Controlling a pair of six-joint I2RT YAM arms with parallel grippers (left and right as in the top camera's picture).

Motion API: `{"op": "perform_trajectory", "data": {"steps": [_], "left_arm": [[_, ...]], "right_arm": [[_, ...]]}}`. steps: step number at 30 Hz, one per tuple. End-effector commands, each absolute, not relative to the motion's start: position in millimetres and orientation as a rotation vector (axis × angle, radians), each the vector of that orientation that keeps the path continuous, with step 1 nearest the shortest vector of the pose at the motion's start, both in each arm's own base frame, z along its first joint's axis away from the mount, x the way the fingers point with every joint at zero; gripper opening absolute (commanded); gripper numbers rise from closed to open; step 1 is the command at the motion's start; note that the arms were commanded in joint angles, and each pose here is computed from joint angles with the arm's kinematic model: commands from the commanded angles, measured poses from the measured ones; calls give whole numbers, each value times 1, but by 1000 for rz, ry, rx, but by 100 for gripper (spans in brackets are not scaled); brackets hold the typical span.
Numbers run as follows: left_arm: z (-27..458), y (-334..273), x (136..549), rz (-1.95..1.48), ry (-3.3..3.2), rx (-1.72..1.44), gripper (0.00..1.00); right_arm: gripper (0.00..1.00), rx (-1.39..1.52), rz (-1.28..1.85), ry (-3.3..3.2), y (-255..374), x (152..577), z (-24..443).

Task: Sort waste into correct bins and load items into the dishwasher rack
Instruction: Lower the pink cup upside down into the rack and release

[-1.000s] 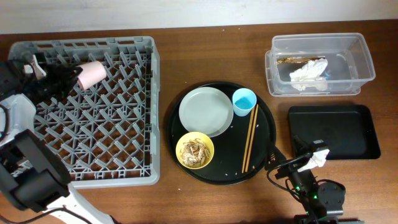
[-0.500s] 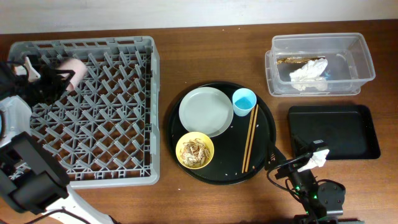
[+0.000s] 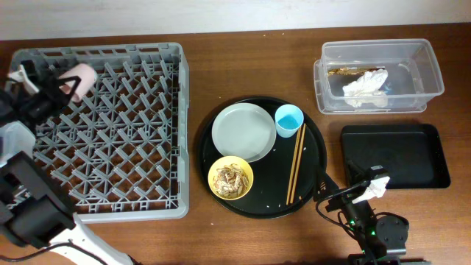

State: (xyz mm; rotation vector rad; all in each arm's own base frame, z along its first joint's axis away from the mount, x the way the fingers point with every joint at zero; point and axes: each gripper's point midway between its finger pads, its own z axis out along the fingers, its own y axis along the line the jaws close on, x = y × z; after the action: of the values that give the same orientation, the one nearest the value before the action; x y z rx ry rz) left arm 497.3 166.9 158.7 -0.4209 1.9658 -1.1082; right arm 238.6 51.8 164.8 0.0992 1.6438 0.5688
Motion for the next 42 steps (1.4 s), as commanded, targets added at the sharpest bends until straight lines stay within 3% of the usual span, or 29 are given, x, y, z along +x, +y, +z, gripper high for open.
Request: {"op": "perform_trajectory", "data": {"steps": [1, 11, 21, 24, 25, 26, 28, 33, 40, 42], "left_arm": [[170, 138, 489, -1356, 1916, -348, 0], [164, 110, 499, -1333, 1932, -218, 0], [88, 140, 506, -1032, 2146, -483, 6], [71, 159, 501, -939, 2189, -581, 23], [70, 166, 499, -928, 2184, -598, 37], [70, 174, 496, -922, 2178, -617, 45], [68, 186, 487, -921, 2176, -665, 52], [70, 203, 473, -921, 2168, -736, 52], [126, 222, 455, -737, 2166, -787, 52], [150, 222, 451, -695, 2149, -769, 34]], "right_arm": [[99, 100, 578, 1650, 52, 238, 162], [99, 100, 578, 1650, 52, 238, 162], [99, 100, 578, 1650, 52, 238, 162], [99, 100, 578, 1650, 52, 238, 162], [99, 100, 578, 1650, 52, 238, 162], [99, 100, 578, 1650, 52, 238, 162], [99, 100, 578, 1650, 52, 238, 162], [99, 100, 578, 1650, 52, 238, 162], [99, 100, 578, 1650, 52, 238, 162], [99, 100, 578, 1650, 52, 238, 162]]}}
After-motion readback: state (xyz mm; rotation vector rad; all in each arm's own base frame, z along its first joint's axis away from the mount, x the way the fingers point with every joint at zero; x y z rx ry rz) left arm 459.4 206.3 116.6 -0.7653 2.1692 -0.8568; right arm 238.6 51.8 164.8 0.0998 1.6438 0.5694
